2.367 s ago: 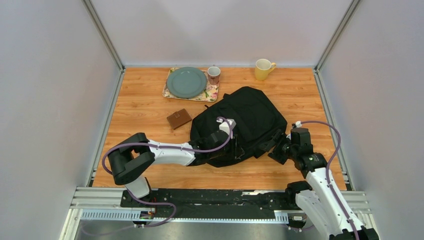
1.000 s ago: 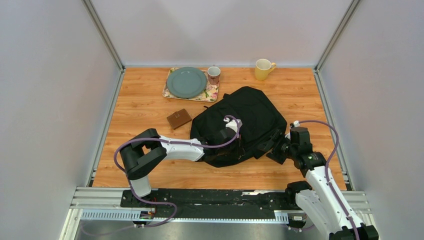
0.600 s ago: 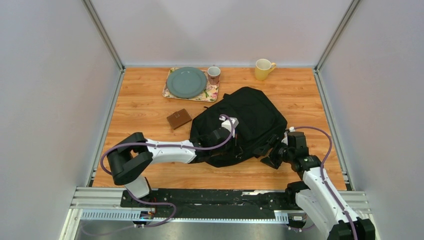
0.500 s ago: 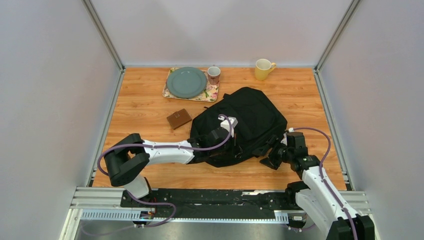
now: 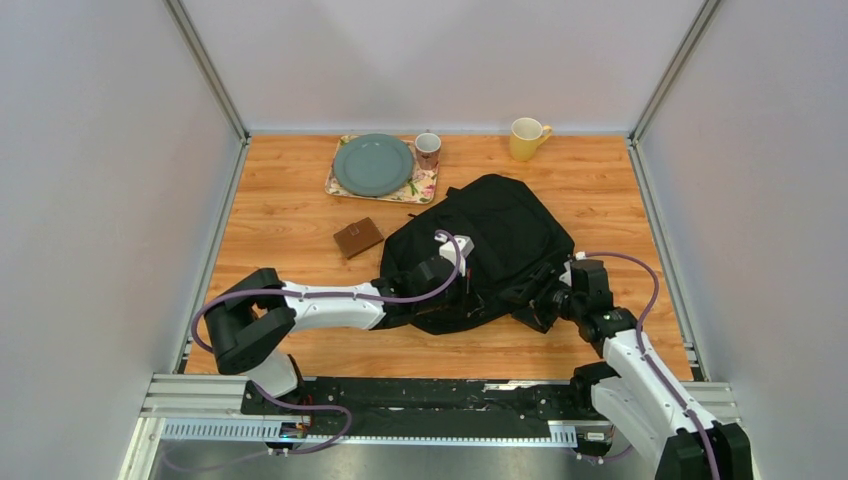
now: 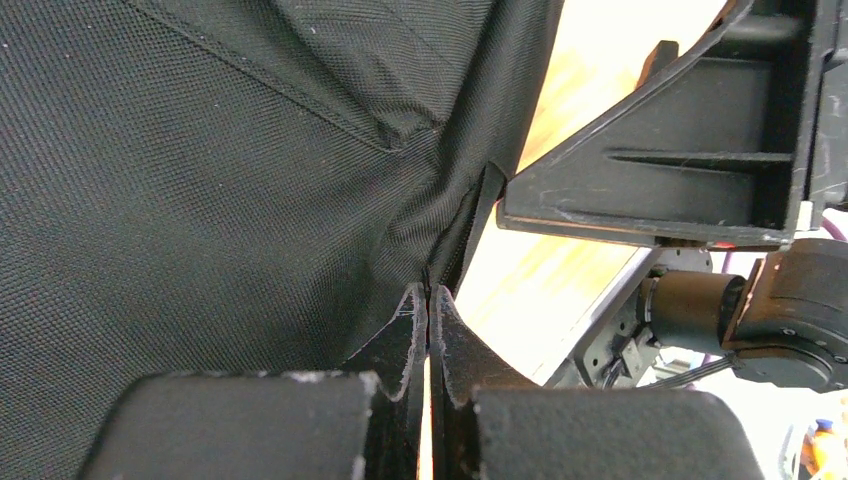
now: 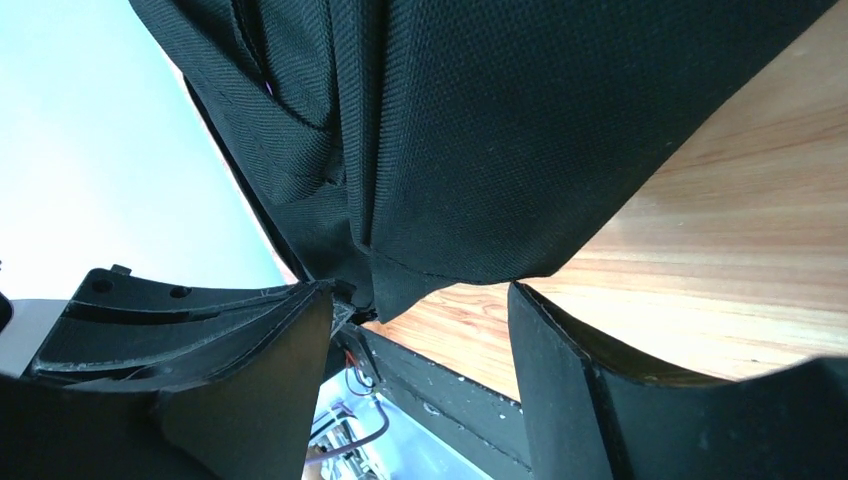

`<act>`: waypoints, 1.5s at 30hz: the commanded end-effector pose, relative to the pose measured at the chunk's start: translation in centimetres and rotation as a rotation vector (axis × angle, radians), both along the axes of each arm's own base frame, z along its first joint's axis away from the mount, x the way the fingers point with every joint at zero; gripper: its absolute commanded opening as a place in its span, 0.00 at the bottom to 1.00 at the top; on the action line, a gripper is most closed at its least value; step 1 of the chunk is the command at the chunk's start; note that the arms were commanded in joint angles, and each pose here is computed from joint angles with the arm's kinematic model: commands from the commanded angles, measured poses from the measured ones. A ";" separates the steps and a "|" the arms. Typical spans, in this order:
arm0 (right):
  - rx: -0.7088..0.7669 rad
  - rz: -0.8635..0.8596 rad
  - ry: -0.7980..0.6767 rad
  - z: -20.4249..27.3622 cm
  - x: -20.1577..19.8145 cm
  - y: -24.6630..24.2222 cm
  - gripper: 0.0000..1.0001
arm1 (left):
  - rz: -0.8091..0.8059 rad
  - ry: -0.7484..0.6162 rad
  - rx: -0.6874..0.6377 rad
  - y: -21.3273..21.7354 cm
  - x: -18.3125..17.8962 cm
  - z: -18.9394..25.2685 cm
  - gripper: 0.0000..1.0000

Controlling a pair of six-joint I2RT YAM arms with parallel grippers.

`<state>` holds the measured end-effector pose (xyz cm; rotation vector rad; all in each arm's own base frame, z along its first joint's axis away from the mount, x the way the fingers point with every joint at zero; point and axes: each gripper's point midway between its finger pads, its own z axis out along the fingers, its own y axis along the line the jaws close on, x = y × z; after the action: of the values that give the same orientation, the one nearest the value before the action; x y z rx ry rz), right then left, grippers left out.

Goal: Pack the student bag
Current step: Zip the student bag at the center of the board.

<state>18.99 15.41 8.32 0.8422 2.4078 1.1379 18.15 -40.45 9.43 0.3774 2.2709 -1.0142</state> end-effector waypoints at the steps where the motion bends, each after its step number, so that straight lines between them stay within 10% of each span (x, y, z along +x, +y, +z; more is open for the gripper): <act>1: 0.041 -0.030 -0.024 1.1 1.0 1.0 0.68 | -0.018 -0.054 -0.088 -0.7 0.2 3.5 0.00; 10: 0.034 -0.026 -0.030 0.8 2.6 2.4 0.65 | -0.029 -0.046 -0.094 0.0 -0.5 3.4 0.00; 23: -0.099 -0.047 -0.025 -0.9 3.4 0.9 0.06 | 0.021 -0.110 0.021 4.4 -0.5 2.1 0.00; 36: -0.310 -0.033 -0.110 0.1 4.9 -1.9 0.00 | 0.103 -0.198 0.222 11.3 -0.4 0.4 0.00; 45: -0.524 0.064 -0.170 0.5 6.0 -4.1 0.00 | -0.218 -0.200 0.198 8.0 -6.2 -0.2 0.00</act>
<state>22.06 13.72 7.06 0.6429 2.5000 0.7263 15.02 -30.59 9.34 0.5681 2.2086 -0.7514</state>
